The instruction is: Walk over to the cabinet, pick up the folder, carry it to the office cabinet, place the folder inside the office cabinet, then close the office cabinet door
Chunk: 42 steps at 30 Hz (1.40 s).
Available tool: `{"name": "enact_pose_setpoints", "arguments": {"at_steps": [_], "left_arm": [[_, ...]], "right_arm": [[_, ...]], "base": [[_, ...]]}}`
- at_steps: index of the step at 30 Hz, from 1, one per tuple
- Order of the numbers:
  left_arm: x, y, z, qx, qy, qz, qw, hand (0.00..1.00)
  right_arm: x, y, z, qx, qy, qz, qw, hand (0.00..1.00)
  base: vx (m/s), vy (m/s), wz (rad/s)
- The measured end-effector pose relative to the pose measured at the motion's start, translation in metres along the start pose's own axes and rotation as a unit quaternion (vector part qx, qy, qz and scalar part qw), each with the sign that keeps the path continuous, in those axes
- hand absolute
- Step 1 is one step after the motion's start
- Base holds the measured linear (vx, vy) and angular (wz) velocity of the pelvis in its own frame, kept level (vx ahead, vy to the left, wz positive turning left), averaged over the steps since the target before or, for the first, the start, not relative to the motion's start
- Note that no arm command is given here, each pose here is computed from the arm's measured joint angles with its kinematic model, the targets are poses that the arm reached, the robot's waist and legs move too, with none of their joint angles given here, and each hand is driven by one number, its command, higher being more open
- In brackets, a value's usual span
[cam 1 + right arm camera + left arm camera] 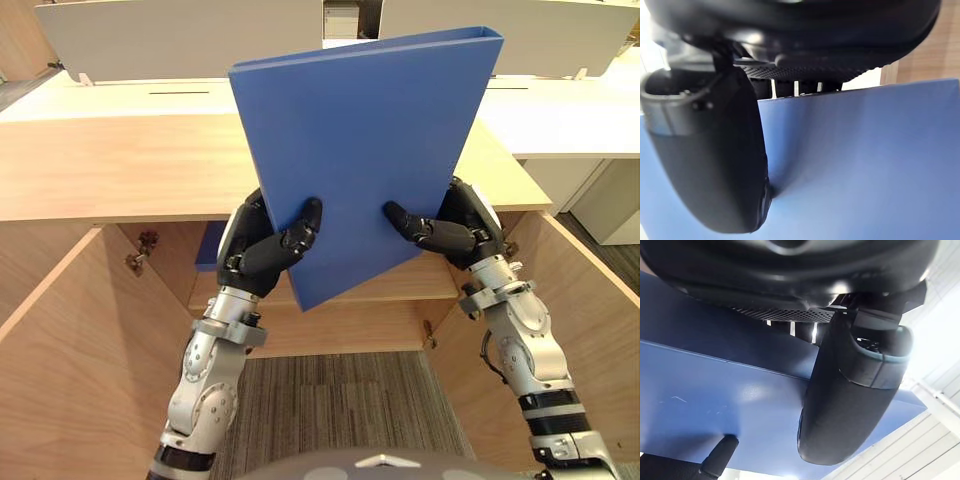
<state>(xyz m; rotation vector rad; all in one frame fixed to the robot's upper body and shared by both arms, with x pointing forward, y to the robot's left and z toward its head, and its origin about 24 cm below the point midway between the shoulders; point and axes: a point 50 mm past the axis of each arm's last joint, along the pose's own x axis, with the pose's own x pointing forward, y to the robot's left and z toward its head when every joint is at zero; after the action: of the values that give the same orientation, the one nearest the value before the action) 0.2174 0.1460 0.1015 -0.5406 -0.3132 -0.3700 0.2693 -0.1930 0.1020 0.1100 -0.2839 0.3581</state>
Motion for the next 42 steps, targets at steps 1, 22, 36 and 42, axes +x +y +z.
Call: {"name": "enact_pose_setpoints", "arguments": {"at_steps": [1, 22, 36, 42], "left_arm": [[0.0, 0.0, 0.0, 0.002, 0.001, -0.001, 1.0, 0.0], [-0.007, 0.005, 0.039, 0.168, -0.13, 0.12, 0.97, 1.0], [-0.093, 0.076, 0.019, 0.302, 0.001, 0.415, 0.858, 1.0], [-0.14, 0.098, -0.03, 0.289, 0.162, 0.476, 0.815, 1.0]], "right_arm": [[0.0, 0.0, 0.0, 0.001, 0.001, 0.0, 1.0, 0.0], [0.016, 0.048, 0.01, 0.079, -0.084, -0.02, 0.993, 0.0], [-0.009, 0.037, 0.01, 0.067, -0.094, -0.101, 0.988, 0.0], [-0.015, 0.037, 0.005, 0.043, -0.071, -0.099, 0.992, 0.0]], "base": [[0.0, 0.0, 0.0], [0.0, -0.007, 0.03], [-0.02, -0.013, 0.07], [0.0, -0.013, 0.04]]}}
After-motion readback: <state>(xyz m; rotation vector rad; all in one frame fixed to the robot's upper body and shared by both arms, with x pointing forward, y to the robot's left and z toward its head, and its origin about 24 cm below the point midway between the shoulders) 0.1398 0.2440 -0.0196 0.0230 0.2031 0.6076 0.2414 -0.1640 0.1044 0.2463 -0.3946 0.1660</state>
